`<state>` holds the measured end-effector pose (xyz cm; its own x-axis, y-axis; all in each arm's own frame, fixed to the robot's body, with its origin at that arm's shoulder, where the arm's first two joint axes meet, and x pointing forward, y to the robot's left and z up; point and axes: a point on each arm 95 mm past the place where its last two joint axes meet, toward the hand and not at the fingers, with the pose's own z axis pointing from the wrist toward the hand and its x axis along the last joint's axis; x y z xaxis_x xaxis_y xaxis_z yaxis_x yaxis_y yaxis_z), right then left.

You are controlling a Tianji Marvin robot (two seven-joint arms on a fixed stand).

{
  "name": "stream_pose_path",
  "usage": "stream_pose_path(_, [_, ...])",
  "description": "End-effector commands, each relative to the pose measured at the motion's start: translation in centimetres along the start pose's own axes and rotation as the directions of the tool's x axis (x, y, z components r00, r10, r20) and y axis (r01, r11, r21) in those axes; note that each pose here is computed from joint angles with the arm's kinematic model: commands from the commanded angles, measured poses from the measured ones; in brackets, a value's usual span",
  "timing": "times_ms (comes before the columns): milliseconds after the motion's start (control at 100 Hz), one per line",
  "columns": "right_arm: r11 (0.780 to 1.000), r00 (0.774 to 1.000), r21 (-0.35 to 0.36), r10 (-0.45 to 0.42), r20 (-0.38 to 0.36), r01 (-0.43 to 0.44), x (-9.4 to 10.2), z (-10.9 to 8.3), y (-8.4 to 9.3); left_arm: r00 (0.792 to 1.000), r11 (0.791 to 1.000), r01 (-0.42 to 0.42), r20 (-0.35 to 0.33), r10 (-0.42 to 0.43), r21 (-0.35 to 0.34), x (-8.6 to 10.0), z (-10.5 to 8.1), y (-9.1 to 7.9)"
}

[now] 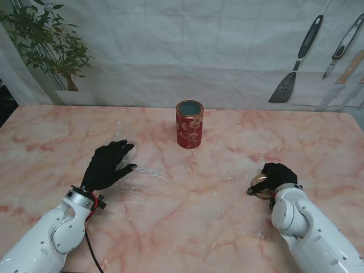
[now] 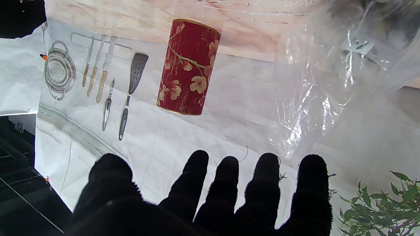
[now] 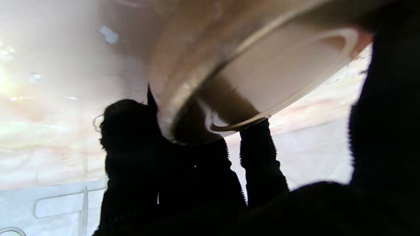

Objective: Insert tea bags into the tea bag box

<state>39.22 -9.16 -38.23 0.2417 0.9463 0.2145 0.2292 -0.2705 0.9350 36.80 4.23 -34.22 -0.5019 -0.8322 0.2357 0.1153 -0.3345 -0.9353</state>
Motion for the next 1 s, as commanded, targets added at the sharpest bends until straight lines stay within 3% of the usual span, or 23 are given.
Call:
stream_pose_path(0, [0.995,1.0,0.095,-0.006,0.022,0.004,-0.8,-0.8,-3.0,1.0,1.0,-0.005,-0.005,0.005,-0.005,0.2,0.3,-0.2])
stream_pose_path(390, [0.996,0.997,0.048,0.073,0.014,-0.074,-0.7,-0.5,-2.8,1.0,1.0,-0.016,0.002,0.016,-0.001,0.2,0.4,-0.1])
stream_pose_path(640, [0.983,0.985,0.065,0.169,0.024,-0.17,-0.2,-0.6,-2.4,1.0,1.0,-0.024,0.003,0.024,0.001,0.3,0.6,-0.1])
stream_pose_path(770, [0.964,0.966,0.061,0.255,0.035,-0.257,-0.1,-0.6,-2.3,1.0,1.0,-0.026,0.01,0.026,0.004,0.3,0.7,-0.1])
stream_pose_path(990, [0.958,0.959,0.04,0.282,0.032,-0.283,-0.1,-0.5,-2.1,0.999,1.0,-0.028,0.016,0.028,0.009,0.4,0.8,-0.1])
